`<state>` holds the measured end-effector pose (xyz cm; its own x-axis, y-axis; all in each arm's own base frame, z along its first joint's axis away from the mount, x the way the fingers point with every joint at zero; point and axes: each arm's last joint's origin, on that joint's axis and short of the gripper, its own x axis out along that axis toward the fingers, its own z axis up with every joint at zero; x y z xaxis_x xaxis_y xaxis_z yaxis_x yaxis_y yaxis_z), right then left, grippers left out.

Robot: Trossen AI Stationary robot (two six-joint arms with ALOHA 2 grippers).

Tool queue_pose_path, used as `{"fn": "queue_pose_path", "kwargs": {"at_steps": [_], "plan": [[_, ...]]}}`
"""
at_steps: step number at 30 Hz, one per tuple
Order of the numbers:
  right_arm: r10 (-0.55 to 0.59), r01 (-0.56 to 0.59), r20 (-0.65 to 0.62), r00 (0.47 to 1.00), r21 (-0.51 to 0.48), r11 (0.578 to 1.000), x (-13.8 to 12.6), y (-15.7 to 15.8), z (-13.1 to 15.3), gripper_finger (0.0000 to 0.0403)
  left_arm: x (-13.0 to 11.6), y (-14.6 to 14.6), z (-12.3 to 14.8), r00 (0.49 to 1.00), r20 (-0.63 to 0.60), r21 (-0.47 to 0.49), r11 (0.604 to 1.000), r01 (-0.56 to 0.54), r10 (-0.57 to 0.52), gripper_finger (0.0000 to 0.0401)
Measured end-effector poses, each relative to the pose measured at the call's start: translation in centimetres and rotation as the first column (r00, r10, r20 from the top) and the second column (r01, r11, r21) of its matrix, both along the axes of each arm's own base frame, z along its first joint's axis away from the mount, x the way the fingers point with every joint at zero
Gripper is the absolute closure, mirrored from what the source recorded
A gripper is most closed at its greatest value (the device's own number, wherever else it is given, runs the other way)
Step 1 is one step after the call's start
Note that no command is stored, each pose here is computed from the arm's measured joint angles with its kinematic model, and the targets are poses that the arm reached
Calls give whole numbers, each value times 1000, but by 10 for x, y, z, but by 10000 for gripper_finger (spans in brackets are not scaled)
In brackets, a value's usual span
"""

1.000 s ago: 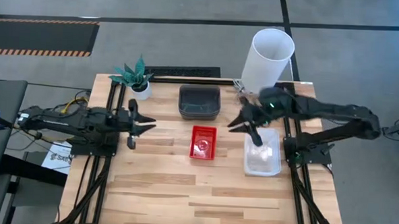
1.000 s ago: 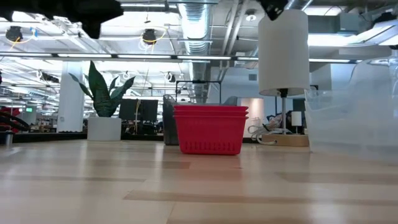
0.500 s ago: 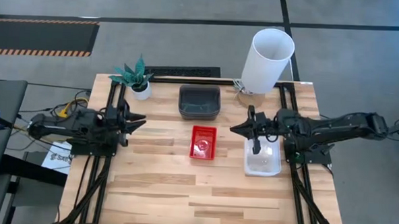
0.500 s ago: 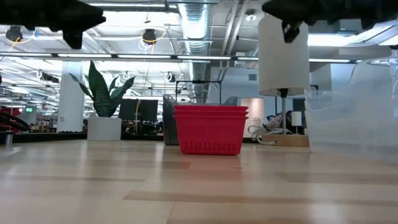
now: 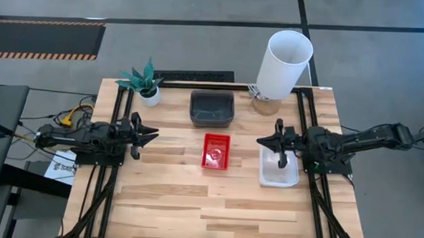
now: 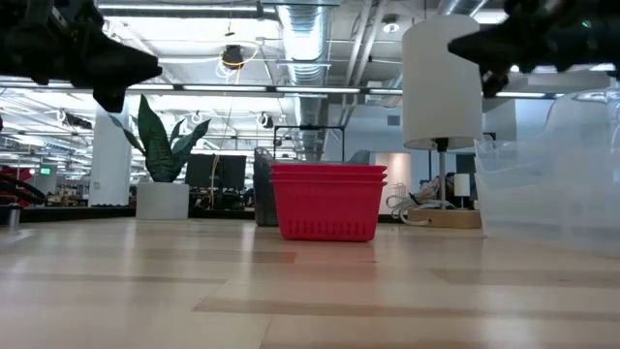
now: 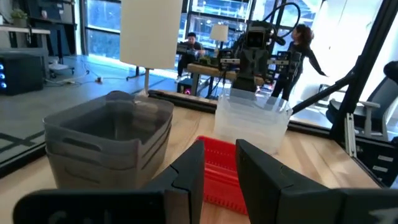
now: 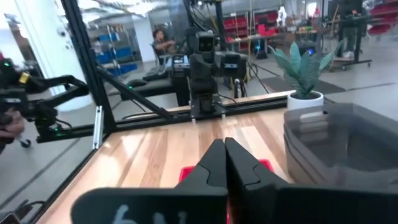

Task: Stack baskets by color
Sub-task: Return to Home Position

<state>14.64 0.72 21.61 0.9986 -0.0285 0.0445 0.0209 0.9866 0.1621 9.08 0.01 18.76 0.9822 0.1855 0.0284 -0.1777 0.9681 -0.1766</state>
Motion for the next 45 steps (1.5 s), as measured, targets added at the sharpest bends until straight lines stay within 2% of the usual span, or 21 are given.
{"fn": "queue_pose_path", "kwargs": {"at_steps": [7,20,29,45], "plan": [[7,-8,56,998,23,1000,-18,0,-37,397,2,0,-11,999,-35,-12,1000,4,-4,324],[-2,-2,-150,989,-24,1000,-22,-1,-58,384,3,-2,-14,994,-72,-19,997,75,-77,324],[-4,-1,-175,985,-30,1000,-23,-1,-61,375,3,-1,-14,996,-91,68,997,28,-22,323],[-4,-1,-181,983,-27,1000,-23,-1,-62,377,3,-1,-14,995,-93,72,997,33,-26,323]]}}
